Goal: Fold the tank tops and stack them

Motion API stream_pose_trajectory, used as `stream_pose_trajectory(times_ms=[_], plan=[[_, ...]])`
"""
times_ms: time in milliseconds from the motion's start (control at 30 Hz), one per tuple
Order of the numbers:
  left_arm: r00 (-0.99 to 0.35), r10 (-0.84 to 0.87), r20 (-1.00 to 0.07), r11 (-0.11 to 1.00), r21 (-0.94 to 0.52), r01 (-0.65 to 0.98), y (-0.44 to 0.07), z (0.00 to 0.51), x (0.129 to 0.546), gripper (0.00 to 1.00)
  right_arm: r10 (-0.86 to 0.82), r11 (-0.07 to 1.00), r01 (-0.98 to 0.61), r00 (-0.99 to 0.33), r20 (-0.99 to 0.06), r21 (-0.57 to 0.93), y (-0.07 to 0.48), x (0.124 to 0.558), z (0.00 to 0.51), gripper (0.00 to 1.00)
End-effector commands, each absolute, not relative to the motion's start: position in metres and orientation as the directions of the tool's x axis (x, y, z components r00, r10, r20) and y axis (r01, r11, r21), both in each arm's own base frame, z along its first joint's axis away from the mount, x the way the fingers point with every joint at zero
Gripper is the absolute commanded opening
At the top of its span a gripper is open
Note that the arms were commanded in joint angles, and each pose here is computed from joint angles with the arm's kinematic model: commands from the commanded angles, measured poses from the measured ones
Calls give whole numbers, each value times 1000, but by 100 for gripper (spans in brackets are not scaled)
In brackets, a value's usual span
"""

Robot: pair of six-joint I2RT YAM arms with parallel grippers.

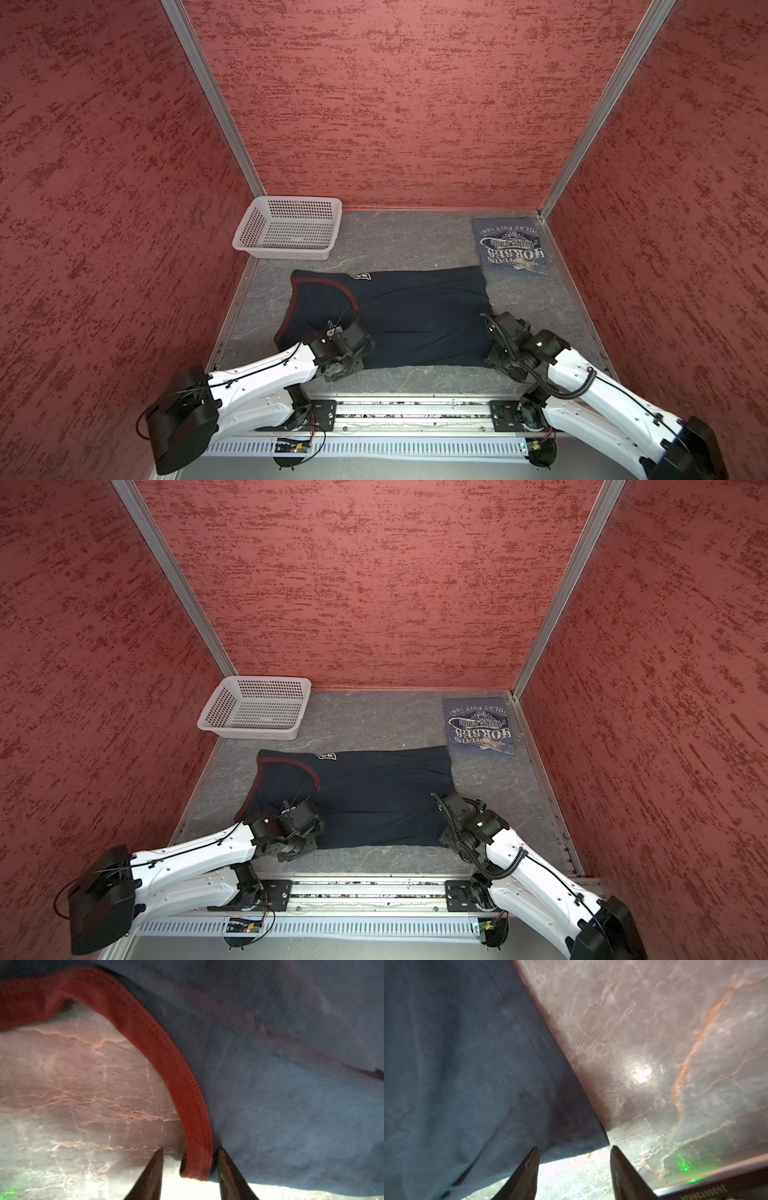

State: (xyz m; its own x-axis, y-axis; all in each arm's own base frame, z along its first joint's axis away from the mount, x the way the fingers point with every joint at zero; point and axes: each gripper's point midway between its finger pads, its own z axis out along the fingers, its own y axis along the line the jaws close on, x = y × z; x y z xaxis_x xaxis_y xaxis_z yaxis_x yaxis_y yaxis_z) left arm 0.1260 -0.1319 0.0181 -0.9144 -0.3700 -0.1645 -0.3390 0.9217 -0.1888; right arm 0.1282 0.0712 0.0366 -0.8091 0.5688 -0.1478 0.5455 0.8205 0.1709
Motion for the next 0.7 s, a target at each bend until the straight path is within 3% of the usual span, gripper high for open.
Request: stream_pose_trajectory(times_ms=[0,333,500,667], plan=[[-916,-368,-158,921,-197,-336,-134,15,124,39,622,782,605,-773,-127,149,68,119,25,54],[-917,-366,-157,920,-211,-330,-137,21,121,22,602,799,590,-779,-178,117,66,130,23,42],[-914,-369,-170,916,-231,-327,-138,29,122,13,597,802,581,-774,-209,138,65,134,31,13],[-904,-380,-194,916,-212,-339,-133,44,122,7,590,807,577,-772,-236,127,59,135,44,4]])
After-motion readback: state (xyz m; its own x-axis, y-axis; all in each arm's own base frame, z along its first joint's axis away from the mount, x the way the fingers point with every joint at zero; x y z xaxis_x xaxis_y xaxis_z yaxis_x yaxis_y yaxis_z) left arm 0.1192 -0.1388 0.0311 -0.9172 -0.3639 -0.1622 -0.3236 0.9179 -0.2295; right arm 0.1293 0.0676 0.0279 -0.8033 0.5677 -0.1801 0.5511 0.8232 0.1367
